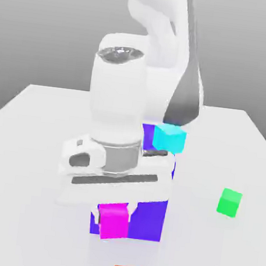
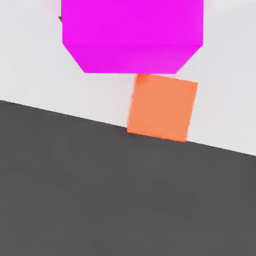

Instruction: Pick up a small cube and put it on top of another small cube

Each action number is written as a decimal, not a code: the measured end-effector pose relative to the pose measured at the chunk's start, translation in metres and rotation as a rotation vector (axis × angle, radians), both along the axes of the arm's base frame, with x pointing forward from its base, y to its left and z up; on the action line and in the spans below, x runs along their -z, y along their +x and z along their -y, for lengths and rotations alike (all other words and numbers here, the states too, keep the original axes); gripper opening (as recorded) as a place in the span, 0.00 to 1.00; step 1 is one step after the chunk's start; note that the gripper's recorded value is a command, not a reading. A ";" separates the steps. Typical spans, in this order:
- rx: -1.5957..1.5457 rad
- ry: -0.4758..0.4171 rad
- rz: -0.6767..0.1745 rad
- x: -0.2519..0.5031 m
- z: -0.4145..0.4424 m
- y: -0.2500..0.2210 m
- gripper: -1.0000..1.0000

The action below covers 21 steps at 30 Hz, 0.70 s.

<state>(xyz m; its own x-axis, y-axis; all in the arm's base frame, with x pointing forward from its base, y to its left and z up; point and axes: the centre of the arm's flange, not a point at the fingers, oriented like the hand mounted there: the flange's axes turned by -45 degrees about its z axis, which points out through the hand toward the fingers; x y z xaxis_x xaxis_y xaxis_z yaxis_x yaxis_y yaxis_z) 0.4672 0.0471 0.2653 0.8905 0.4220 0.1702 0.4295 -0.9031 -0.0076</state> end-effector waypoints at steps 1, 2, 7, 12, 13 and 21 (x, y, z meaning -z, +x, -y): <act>-0.082 -0.003 0.001 -0.002 -0.025 -0.006 0.00; -0.167 -0.008 -0.002 -0.002 -0.049 -0.015 0.00; -0.599 -0.047 -0.024 0.001 -0.157 -0.084 0.00; -0.997 -0.101 -0.039 0.005 -0.222 -0.167 0.00; -1.078 -0.114 -0.040 0.006 -0.232 -0.185 0.00; -1.242 -0.166 -0.082 0.069 -0.237 -0.231 0.00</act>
